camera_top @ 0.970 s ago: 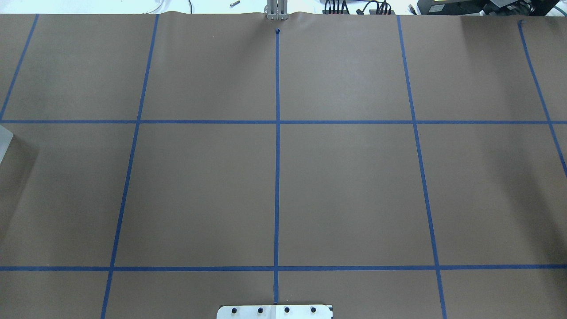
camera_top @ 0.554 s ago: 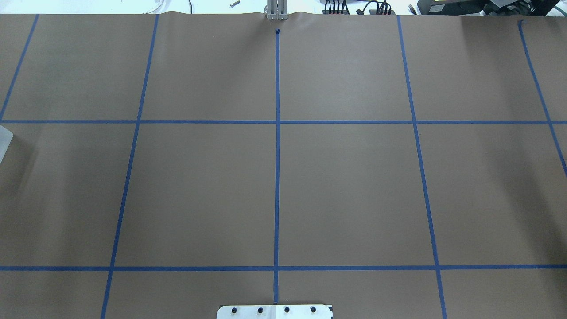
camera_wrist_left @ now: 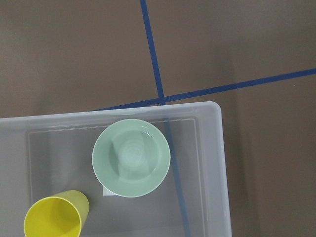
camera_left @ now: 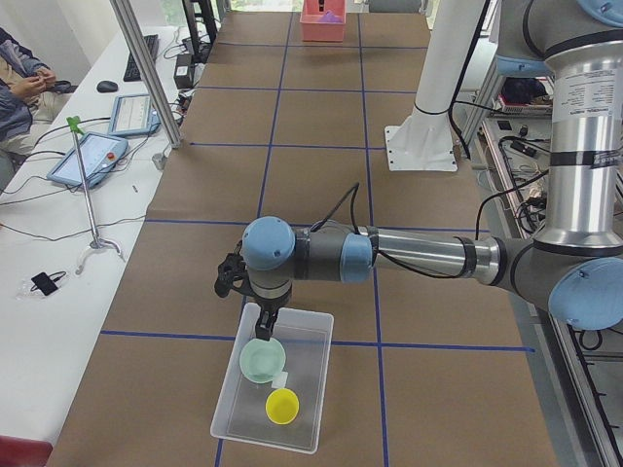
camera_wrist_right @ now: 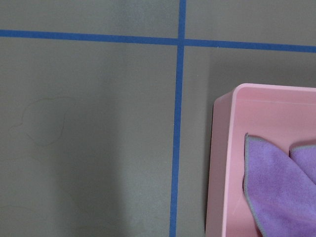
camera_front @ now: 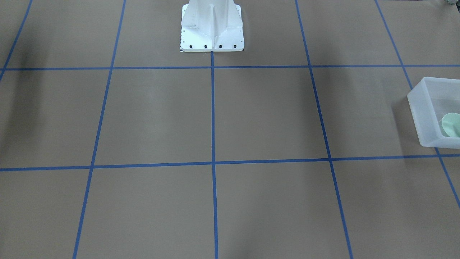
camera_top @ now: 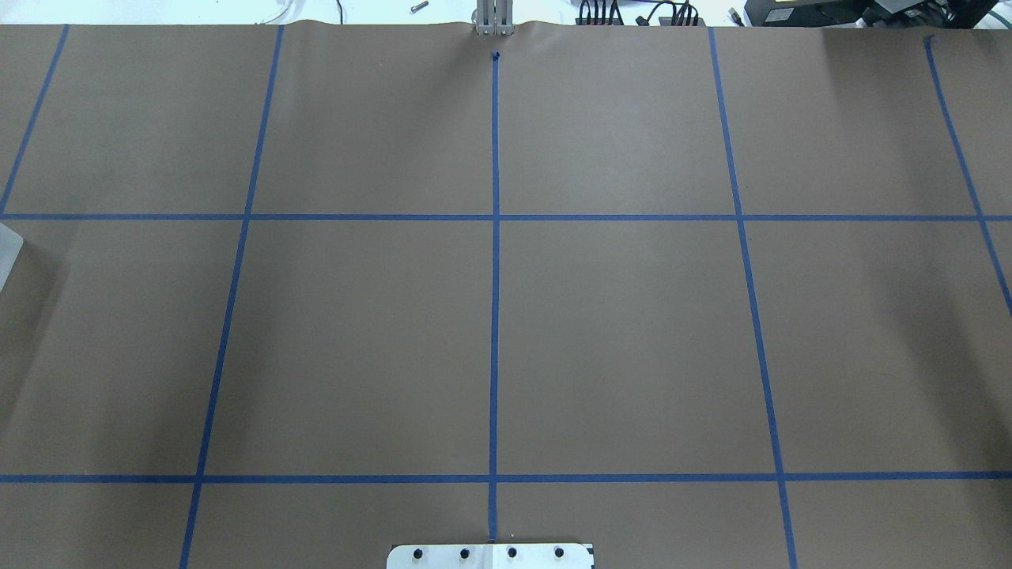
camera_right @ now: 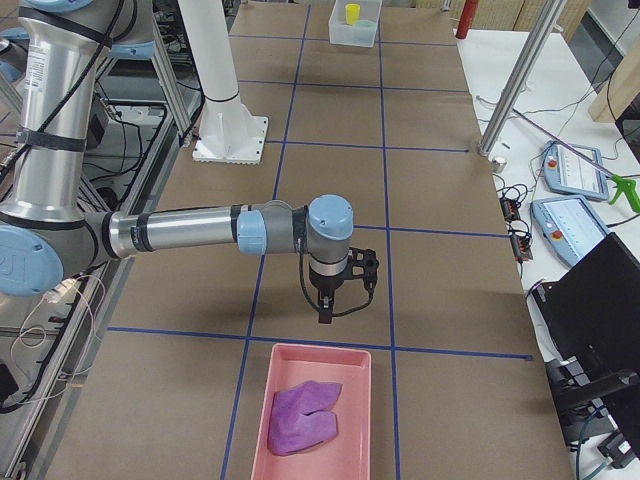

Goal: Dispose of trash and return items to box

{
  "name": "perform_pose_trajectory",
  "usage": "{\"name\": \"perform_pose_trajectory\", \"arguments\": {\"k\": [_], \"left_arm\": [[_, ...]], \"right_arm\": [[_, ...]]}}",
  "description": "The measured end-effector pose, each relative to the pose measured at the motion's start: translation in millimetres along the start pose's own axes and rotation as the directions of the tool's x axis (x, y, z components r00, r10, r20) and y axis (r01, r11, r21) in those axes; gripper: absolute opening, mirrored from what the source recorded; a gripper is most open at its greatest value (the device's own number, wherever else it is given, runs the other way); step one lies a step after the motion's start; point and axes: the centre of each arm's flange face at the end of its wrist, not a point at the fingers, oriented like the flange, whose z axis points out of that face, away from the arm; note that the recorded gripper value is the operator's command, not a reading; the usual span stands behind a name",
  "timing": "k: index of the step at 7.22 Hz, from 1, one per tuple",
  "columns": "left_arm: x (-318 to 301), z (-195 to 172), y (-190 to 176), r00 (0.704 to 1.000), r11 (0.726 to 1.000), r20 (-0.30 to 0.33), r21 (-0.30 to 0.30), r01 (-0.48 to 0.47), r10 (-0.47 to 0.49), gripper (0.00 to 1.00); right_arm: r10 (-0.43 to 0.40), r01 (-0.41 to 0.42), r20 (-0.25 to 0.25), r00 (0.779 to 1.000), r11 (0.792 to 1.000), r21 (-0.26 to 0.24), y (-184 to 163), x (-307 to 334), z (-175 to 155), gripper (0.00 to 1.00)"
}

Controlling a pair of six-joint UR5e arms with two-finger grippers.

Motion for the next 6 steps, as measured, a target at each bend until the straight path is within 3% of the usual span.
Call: {"name": "perform_pose_trajectory", "arguments": {"k": [3,6], "left_arm": [[29,11,-9,0.997,0.997,-0.012,-0.019,0.070,-0.070,0.97],[38,15,-6,0.998,0.998,0.012,-0.027,0.056,-0.056,0.98]], "right_arm": [[-0.012,0.012,-0.001,1.000,1.000,-0.012,6,6,6,1.00],[-0.021,0.021,0.016,1.000,1.000,-0.003,6,0,0,1.00]]}}
